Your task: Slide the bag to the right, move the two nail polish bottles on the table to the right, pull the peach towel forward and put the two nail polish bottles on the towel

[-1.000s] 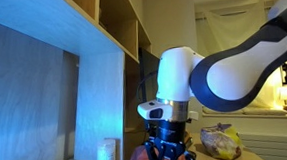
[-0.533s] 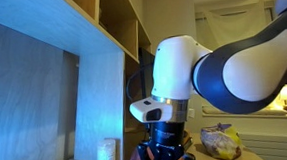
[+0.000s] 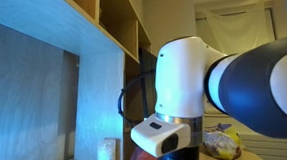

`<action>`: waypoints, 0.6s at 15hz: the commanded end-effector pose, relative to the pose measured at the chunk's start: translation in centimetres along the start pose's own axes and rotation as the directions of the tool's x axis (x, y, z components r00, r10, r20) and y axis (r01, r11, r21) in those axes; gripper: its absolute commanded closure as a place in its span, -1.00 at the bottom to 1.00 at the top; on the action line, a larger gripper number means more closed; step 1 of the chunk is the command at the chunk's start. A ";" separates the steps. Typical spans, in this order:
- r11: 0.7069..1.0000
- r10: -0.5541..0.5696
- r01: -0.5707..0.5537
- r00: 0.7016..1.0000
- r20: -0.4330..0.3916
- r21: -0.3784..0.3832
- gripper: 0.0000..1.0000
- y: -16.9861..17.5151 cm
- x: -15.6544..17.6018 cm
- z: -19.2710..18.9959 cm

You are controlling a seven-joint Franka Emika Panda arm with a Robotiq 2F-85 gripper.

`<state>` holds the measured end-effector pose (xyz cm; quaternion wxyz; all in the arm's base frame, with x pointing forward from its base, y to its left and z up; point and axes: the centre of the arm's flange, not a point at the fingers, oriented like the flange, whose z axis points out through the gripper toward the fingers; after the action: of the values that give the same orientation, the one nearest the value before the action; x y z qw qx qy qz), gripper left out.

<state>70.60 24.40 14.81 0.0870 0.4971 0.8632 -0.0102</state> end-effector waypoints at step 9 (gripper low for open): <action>0.956 -0.279 0.283 0.958 -0.065 0.080 -0.16 -1.5 3.1 0.4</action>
<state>68.31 26.60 13.41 0.0456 0.3873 0.9201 -0.0365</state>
